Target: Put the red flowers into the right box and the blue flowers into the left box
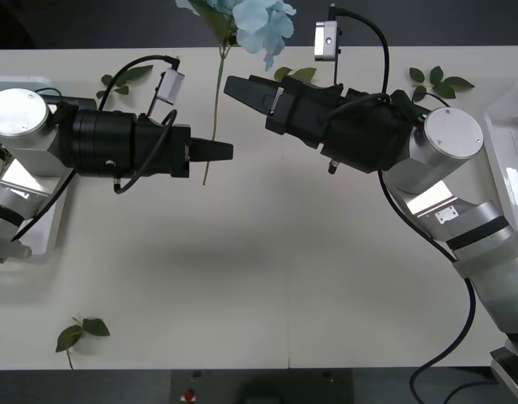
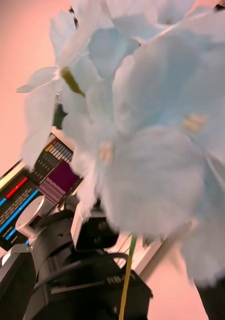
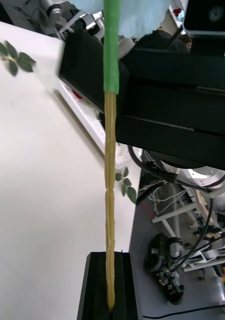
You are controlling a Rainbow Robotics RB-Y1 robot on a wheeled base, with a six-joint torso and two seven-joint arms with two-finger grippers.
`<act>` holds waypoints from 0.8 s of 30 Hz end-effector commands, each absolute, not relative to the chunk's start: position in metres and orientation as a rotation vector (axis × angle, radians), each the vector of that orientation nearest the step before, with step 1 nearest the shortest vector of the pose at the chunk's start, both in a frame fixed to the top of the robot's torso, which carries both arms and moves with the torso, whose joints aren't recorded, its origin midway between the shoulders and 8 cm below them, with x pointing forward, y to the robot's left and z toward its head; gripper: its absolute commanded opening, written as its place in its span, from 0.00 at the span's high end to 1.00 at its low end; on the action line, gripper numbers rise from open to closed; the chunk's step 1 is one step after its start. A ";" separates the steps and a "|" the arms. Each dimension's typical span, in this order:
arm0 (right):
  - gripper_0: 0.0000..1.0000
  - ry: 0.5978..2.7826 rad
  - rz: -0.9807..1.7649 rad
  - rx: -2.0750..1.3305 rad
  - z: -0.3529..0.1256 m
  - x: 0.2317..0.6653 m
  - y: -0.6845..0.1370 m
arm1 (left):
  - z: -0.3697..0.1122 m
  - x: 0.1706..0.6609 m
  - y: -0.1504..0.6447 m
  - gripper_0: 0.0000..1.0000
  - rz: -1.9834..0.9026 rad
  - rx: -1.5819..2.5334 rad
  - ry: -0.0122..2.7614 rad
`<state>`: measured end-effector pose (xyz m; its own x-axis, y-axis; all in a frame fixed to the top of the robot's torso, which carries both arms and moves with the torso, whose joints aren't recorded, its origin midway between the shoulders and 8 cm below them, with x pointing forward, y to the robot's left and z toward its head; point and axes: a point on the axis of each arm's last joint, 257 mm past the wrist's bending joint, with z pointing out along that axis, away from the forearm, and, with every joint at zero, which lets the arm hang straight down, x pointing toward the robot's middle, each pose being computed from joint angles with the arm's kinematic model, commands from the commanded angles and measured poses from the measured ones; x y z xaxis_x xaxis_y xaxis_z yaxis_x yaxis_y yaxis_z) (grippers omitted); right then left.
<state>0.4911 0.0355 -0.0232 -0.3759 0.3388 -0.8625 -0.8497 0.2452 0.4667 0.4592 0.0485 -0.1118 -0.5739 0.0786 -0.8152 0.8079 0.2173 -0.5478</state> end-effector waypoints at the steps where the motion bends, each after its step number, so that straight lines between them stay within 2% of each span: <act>1: 0.07 1.386 1.323 -0.611 -0.003 0.488 0.036 | -0.093 0.470 0.083 1.00 -1.266 0.871 1.812; 14: 0.07 1.451 1.264 -0.785 -0.020 0.474 -0.015 | -0.088 0.486 0.209 1.00 -0.857 0.754 2.035; 24: 0.06 1.490 1.266 -0.912 -0.042 0.448 -0.042 | -0.096 0.482 0.314 1.00 -0.471 0.507 2.258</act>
<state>0.4533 -0.0445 -0.0534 -0.3806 0.0832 -0.9210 -0.8985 0.2024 0.3896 0.4863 0.2955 -0.1048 -0.6066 0.2277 -0.7617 0.5564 0.8059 -0.2022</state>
